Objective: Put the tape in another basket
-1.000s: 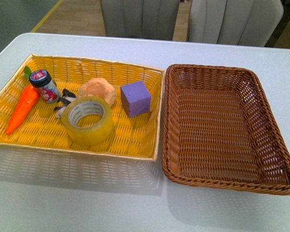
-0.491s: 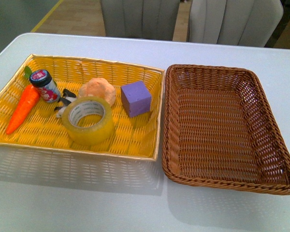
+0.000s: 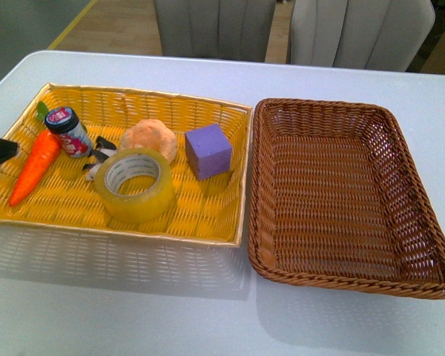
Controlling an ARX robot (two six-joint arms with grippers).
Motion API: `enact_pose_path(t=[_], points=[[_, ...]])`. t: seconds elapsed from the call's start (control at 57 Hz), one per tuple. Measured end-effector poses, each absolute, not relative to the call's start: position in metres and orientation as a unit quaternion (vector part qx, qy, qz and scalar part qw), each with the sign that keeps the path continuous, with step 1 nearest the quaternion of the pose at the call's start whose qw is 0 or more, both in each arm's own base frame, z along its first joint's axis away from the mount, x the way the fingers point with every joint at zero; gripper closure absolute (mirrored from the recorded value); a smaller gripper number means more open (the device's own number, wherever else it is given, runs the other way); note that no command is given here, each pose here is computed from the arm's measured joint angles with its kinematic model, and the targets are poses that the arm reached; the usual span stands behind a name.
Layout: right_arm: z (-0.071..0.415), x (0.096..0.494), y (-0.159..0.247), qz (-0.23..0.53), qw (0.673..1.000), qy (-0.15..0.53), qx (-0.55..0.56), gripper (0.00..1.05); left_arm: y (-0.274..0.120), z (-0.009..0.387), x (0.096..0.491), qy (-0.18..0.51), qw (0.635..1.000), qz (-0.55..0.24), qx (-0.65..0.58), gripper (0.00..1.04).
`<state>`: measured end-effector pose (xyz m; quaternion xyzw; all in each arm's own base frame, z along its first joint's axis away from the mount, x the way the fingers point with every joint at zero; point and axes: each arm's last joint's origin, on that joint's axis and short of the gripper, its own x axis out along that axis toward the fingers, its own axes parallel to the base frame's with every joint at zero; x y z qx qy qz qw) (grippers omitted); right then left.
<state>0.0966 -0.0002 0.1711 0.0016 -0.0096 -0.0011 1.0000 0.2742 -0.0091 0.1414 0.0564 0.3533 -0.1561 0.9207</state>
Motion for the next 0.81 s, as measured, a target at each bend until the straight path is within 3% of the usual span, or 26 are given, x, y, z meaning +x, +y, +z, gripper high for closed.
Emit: enact_pose_path(t=[0.333, 0.807], points=[[0.171, 0.097, 0.000, -0.001, 1.000, -0.010, 0.002, 0.09, -0.040, 0.086, 0.341, 0.421, 0.901, -0.103, -0.003, 0.09], [0.171, 0.097, 0.000, -0.001, 1.000, -0.010, 0.002, 0.09, -0.049, 0.026, 0.377, 0.480, 0.875, -0.047, -0.025, 0.09]])
